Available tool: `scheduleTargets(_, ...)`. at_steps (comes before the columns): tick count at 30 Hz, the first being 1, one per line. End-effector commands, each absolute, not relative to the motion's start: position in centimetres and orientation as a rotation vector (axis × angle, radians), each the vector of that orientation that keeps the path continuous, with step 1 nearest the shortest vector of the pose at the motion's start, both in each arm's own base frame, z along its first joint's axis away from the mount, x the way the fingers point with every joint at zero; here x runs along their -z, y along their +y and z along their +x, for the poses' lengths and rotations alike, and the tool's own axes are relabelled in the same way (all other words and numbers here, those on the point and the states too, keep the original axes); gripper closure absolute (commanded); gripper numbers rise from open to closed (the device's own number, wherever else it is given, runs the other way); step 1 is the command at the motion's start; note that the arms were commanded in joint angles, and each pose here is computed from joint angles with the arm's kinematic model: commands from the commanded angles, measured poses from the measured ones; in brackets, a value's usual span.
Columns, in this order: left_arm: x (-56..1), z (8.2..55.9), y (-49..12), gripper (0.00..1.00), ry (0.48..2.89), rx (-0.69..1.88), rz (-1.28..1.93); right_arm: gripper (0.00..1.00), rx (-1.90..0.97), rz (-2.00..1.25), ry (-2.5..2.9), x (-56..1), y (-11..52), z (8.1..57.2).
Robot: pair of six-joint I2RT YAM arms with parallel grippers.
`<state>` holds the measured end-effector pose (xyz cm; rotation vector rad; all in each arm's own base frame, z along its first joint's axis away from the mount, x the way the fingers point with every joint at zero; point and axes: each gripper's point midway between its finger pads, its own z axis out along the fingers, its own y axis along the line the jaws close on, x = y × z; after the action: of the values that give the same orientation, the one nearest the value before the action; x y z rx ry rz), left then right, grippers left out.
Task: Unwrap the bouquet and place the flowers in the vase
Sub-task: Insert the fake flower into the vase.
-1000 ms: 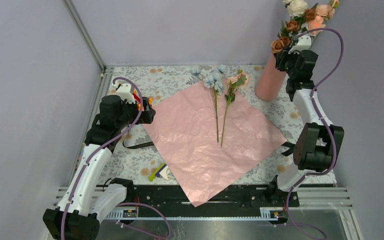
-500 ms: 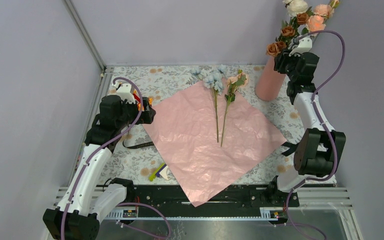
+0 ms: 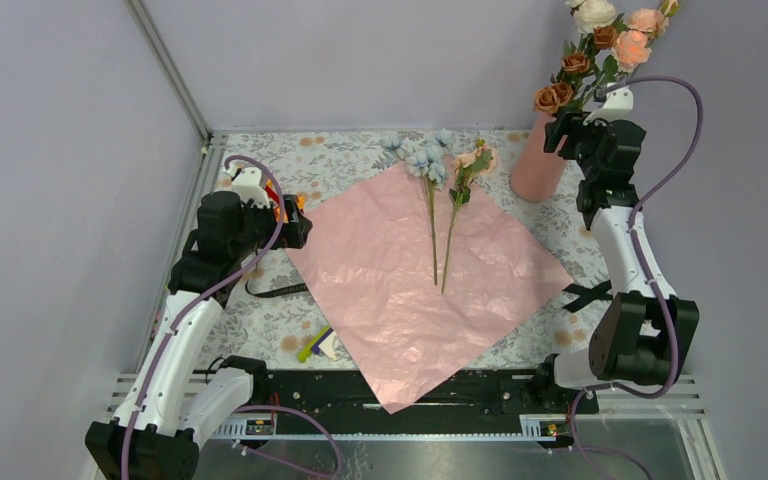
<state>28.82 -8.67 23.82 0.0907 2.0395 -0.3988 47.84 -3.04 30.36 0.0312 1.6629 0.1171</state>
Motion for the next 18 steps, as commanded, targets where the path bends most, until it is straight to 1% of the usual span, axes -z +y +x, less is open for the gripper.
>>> scheduleTargets(1, -24.9, 29.0, -8.8, 0.03, 1.983, 0.418, 0.09, 0.26, -0.141, 0.066, 1.578, -33.6, -2.7, 45.7)
scheduleTargets(5, -25.1, 29.0, -9.1, 0.04, 1.977, 0.441, 0.076, 0.24, -0.202, 0.121, 1.576, -34.6, -2.0, 43.2)
scheduleTargets(13, -26.3, 29.3, -11.7, 0.07, 1.956, 0.62, -0.056, 0.22, -0.35, 0.166, 1.632, -35.5, 0.6, 37.0)
scheduleTargets(18, -25.8, 30.0, -15.6, 0.08, 1.956, 0.718, -0.089, 0.21, -0.442, 0.223, 1.746, -33.1, 2.1, 33.5)
